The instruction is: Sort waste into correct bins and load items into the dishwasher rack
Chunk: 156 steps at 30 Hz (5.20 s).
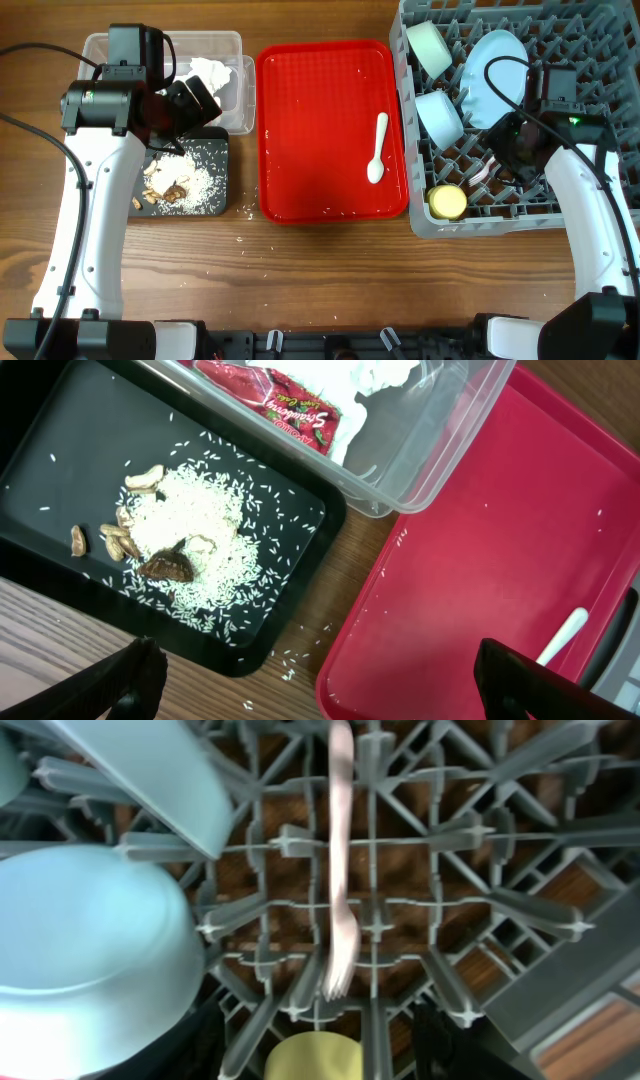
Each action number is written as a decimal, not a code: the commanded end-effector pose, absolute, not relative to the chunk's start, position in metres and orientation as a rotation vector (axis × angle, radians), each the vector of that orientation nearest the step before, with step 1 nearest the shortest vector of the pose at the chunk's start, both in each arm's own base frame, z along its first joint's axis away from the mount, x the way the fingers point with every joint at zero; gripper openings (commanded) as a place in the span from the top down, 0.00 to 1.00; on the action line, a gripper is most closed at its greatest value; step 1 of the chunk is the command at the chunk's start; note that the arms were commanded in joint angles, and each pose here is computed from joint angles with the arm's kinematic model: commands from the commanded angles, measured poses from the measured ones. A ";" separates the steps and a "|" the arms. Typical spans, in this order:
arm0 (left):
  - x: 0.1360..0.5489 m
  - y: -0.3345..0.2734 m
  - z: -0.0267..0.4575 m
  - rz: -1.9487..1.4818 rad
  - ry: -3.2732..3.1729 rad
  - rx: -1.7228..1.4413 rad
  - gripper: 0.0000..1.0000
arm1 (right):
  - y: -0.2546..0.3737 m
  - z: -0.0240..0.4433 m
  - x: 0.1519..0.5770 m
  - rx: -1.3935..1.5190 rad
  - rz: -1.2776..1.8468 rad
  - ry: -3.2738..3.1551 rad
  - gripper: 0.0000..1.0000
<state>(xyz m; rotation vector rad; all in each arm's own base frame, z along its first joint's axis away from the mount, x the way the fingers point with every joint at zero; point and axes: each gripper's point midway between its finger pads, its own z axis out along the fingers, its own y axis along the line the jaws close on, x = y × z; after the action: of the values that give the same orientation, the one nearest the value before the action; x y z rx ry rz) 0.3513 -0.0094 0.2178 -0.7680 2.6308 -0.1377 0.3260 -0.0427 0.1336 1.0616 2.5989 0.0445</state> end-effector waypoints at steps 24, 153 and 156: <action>0.352 -0.005 0.220 -0.119 2.619 -0.773 0.00 | 0.166 0.016 0.344 0.069 0.051 3.005 0.50; 0.246 0.008 0.184 -0.265 1.510 -0.297 0.00 | 0.040 0.179 0.243 -0.047 0.292 1.563 0.00; 0.247 0.008 0.181 -0.261 1.523 -0.298 0.00 | 0.040 0.179 0.243 -0.048 0.293 1.563 0.00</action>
<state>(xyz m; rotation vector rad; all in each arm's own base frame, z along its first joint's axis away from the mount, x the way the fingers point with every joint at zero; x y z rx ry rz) 0.2466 0.0068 0.1852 -0.3139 1.5162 -0.2826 0.2431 0.0400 0.1761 -0.0582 1.5740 0.2847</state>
